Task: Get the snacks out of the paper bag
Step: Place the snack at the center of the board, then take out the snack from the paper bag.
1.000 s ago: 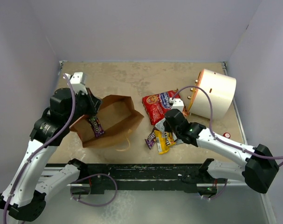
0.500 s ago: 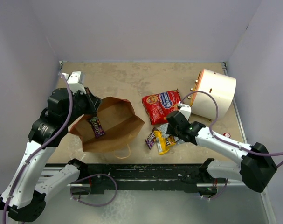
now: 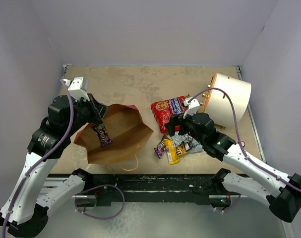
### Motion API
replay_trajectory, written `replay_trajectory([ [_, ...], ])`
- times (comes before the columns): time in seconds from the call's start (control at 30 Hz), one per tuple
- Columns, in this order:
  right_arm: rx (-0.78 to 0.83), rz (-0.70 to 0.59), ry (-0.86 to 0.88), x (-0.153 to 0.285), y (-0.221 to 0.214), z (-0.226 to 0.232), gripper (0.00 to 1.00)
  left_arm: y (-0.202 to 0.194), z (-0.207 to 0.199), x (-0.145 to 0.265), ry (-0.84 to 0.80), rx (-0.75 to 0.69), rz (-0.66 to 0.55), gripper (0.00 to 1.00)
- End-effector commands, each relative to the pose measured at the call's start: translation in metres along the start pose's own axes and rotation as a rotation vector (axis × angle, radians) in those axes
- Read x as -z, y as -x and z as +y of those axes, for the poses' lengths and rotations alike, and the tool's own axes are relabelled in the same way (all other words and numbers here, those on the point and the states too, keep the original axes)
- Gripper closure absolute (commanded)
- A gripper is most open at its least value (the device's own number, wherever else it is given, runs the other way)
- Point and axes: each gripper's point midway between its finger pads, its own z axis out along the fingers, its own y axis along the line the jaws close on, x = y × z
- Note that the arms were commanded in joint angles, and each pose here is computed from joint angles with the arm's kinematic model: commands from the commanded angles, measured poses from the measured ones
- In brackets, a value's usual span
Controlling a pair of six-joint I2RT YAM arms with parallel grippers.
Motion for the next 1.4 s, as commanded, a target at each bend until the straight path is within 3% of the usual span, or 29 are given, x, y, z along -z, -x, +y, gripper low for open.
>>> replay_trajectory([
  [0.0,0.266,-0.297,0.422,0.011,0.081,0.085,0.13,0.013,-0.008,0.006,-0.028,0.012,-0.043,1.0],
  [0.13,0.437,-0.483,0.649,0.029,0.12,0.149,0.13,0.011,-0.007,0.006,-0.026,0.012,-0.036,1.0],
  [0.33,0.817,-0.577,0.885,0.044,0.103,0.252,0.12,0.015,-0.008,0.008,-0.025,0.012,-0.047,1.0],
  [0.57,0.956,-0.513,0.899,0.003,0.047,0.302,0.14,0.024,-0.011,0.01,-0.03,0.001,-0.064,1.0],
  [0.8,1.09,-0.445,0.887,-0.049,0.013,0.322,0.29,0.032,-0.015,0.014,-0.04,-0.012,-0.079,1.0],
  [0.97,1.119,-0.354,0.814,-0.094,-0.013,0.325,0.38,0.037,-0.022,0.013,-0.071,-0.021,-0.09,1.0],
  [1.1,0.985,-0.327,0.813,-0.115,-0.031,0.331,0.41,0.039,-0.029,0.01,-0.099,-0.029,-0.084,1.0],
  [1.37,0.773,-0.317,0.705,-0.157,-0.05,0.327,0.31,0.036,-0.036,0.007,-0.135,-0.008,-0.063,1.0],
])
